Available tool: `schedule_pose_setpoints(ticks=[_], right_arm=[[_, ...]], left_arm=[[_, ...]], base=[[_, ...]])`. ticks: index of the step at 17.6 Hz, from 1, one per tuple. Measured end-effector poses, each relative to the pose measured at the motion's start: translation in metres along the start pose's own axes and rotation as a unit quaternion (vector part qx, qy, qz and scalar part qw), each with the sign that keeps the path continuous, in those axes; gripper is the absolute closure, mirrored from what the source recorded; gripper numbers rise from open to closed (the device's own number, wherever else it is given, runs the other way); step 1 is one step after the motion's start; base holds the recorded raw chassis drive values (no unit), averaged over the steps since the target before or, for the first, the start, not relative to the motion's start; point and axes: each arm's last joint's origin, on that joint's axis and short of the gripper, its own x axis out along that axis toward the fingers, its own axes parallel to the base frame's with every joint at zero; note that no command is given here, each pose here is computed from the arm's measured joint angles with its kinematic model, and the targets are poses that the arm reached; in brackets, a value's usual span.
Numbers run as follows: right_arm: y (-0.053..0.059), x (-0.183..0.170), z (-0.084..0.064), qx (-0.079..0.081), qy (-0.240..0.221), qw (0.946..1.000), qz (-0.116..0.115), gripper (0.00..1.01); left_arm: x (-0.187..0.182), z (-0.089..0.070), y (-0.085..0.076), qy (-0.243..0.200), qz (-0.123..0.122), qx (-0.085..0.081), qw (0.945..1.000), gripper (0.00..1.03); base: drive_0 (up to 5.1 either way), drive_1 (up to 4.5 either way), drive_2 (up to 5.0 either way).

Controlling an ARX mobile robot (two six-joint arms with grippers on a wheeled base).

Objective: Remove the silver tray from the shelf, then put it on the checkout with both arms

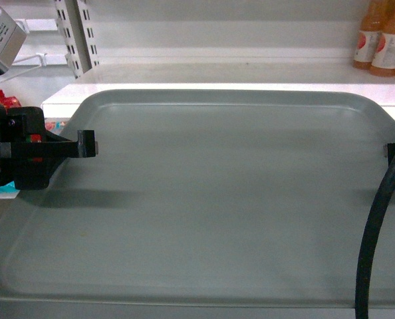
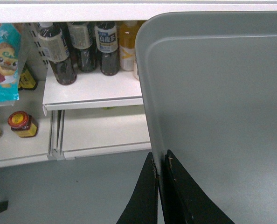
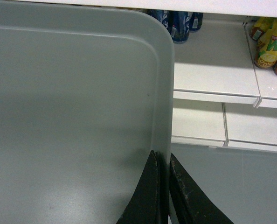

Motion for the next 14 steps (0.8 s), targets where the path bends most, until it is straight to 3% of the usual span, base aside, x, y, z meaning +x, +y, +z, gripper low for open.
schedule_pose_setpoints(ticks=[14], right_arm=[[0.0003, -0.0001, 0.0018, -0.003, -0.005, 1.0000, 0.001, 0.98]], left_arm=[[-0.0003, 0.0001, 0.0004, 0.000, 0.001, 0.000, 1.0000, 1.00]], base=[[0.1, -4.08, 4.3]])
